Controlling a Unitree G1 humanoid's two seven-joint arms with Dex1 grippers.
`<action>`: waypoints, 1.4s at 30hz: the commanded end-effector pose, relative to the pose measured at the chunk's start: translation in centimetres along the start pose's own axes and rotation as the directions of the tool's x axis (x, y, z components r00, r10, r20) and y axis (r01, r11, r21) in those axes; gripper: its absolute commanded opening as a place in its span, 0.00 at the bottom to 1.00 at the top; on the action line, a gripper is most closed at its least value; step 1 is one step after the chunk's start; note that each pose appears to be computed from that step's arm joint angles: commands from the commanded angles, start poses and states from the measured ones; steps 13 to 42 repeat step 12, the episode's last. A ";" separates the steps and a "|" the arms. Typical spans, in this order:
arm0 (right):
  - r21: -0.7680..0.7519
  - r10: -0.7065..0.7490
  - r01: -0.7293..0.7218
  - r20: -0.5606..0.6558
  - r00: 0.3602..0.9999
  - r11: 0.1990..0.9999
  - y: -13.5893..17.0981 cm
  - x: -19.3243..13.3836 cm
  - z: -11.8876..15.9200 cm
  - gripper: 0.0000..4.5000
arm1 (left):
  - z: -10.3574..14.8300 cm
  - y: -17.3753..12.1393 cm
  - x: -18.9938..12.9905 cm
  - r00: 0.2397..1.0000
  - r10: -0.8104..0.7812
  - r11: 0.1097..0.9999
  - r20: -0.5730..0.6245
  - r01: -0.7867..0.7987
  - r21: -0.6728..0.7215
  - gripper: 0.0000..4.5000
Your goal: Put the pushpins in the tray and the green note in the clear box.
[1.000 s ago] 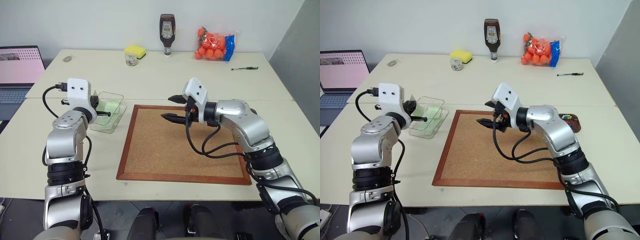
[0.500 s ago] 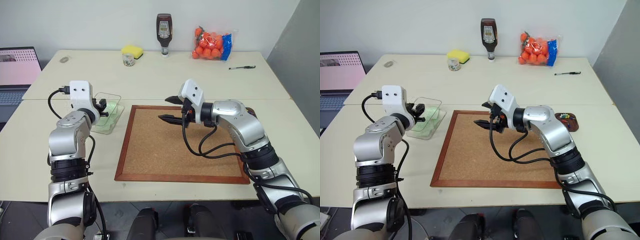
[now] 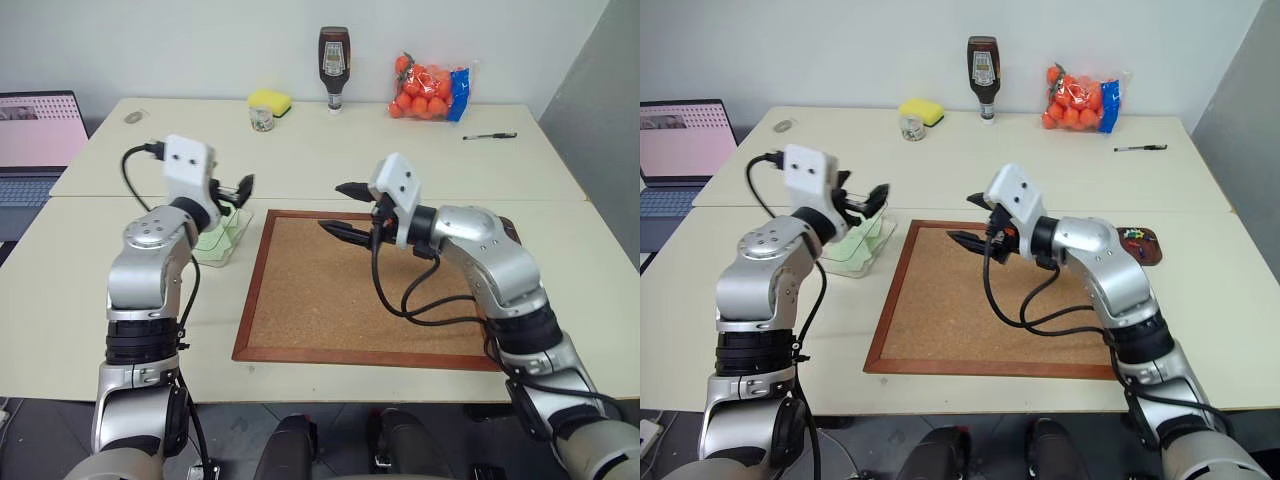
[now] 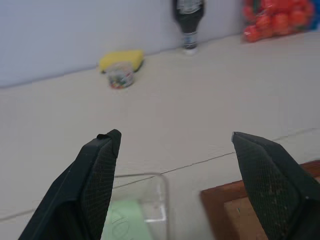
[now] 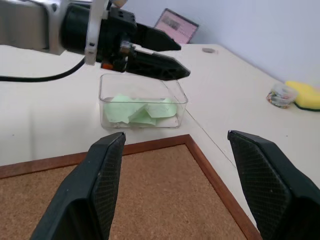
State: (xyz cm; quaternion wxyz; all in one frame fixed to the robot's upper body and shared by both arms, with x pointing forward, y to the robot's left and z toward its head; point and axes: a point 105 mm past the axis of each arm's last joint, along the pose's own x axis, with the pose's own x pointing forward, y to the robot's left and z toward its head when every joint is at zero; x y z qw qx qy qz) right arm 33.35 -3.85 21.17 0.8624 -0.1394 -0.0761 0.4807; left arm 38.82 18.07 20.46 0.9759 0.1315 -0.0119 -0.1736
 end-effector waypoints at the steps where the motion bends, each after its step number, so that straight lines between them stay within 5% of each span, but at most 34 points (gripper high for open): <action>1: -0.012 -0.257 0.258 0.031 0.966 0.966 -2.3 -3.6 -0.6 0.77 | 0.6 -4.8 -0.7 0.974 -0.217 0.975 0.063 0.213 0.059 0.84; 12: 0.010 -0.479 0.481 -0.061 0.876 0.877 -2.3 -7.8 -4.8 0.77 | -3.0 -9.2 -2.1 0.901 -0.431 0.901 0.050 0.433 -0.040 0.84; 42: 0.010 -0.479 0.481 -0.061 0.876 0.877 -2.3 -7.8 -4.8 0.77 | -3.0 -9.2 -2.1 0.901 -0.431 0.901 0.050 0.433 -0.040 0.84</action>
